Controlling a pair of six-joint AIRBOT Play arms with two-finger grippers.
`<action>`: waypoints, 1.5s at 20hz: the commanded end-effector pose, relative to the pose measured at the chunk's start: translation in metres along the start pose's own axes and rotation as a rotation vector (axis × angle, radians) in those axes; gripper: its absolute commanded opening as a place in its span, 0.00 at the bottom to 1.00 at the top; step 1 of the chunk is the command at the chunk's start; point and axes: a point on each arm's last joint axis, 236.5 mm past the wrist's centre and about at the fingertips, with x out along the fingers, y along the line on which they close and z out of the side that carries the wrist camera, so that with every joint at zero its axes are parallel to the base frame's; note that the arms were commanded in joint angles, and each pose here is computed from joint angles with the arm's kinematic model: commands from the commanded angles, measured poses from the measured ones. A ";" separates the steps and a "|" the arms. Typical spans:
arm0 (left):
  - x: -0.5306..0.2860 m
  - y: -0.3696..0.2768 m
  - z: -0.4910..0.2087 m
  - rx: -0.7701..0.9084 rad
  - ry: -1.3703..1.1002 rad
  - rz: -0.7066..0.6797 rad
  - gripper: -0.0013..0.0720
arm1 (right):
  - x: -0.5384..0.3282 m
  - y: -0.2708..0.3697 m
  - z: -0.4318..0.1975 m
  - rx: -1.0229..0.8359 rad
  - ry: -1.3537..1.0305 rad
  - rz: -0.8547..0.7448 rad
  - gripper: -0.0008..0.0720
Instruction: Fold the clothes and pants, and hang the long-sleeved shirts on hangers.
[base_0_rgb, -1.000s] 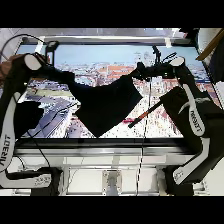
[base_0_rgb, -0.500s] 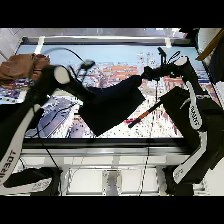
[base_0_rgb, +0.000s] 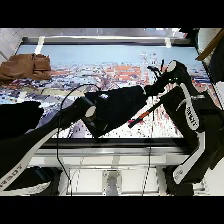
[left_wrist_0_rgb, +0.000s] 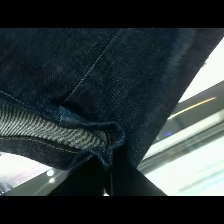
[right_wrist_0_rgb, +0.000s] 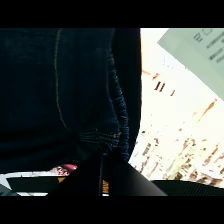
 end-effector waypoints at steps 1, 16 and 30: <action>0.016 0.000 -0.006 -0.028 -0.002 0.022 0.03 | 0.020 -0.008 -0.013 0.003 0.044 -0.036 0.03; -0.090 0.007 0.016 -0.024 -0.305 -0.001 0.85 | -0.087 0.000 0.033 0.181 -0.241 0.154 0.72; -0.151 0.016 0.046 0.001 -0.582 0.017 0.85 | 0.022 -0.015 0.028 0.308 -0.083 0.452 0.91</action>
